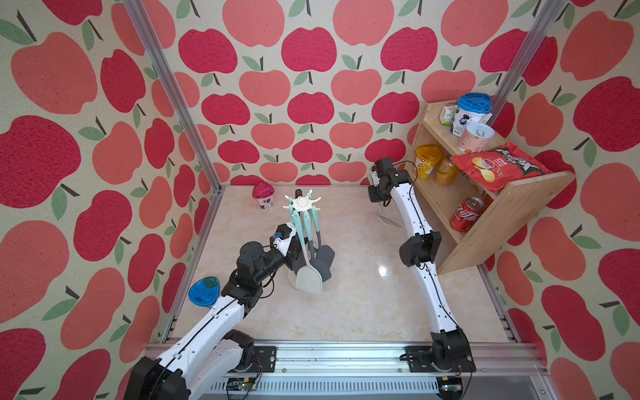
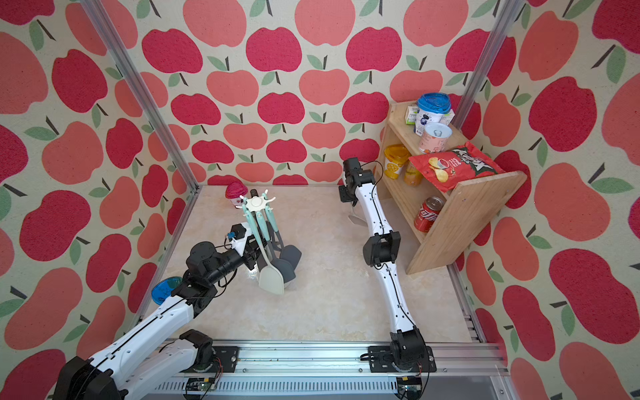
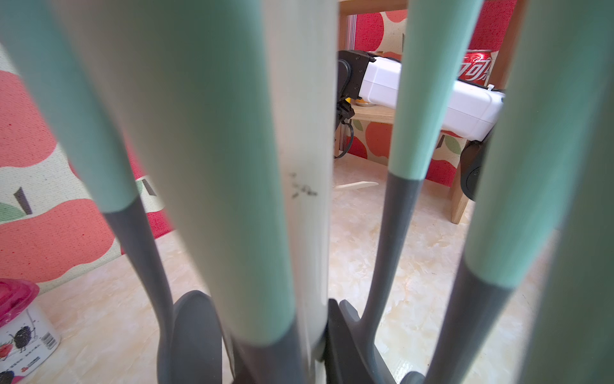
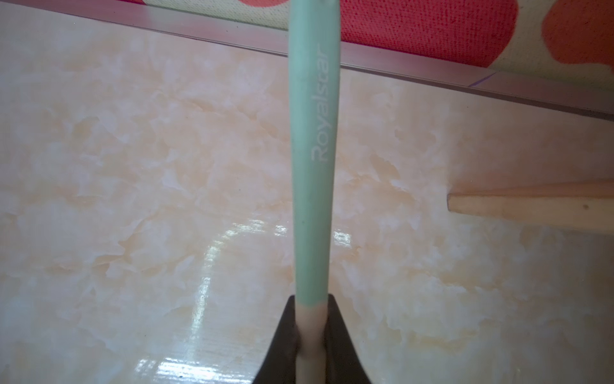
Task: Take the spatula off the kitchen utensil rack
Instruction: Place the spatula at the center of the board.
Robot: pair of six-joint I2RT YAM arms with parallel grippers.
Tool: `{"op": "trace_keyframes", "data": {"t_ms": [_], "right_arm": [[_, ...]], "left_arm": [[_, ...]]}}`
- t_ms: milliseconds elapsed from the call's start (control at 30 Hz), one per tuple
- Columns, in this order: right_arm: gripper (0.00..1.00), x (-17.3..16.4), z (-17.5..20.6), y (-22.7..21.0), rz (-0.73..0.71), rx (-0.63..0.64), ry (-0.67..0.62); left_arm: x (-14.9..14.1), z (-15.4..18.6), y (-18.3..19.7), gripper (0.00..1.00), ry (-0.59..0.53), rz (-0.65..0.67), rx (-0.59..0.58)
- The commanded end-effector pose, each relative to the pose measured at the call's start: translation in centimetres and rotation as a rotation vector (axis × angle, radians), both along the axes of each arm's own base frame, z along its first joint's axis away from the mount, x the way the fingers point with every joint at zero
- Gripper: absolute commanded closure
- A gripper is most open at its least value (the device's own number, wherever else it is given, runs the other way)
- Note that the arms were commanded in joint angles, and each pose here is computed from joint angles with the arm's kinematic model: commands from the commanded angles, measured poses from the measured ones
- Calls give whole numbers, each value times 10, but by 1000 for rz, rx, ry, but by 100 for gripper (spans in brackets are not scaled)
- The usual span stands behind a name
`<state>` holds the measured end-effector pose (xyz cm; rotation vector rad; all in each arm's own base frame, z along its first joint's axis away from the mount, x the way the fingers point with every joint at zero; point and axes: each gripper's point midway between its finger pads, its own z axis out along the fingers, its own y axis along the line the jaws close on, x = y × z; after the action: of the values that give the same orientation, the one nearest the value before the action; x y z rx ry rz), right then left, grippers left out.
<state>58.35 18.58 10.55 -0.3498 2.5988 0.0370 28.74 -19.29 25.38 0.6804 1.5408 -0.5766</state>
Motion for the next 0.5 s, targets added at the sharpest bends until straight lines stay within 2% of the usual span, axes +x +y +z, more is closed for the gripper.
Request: {"op": "trace_keyframes", "data": {"t_ms": [0, 467], "right_arm": [[100, -6, -19, -14, -37, 4, 65], [100, -17, -59, -21, -76, -17, 167]], "left_arm": [[0, -66, 11, 100, 173, 37, 151], [-1, -66, 13, 100, 166, 48, 154]]}}
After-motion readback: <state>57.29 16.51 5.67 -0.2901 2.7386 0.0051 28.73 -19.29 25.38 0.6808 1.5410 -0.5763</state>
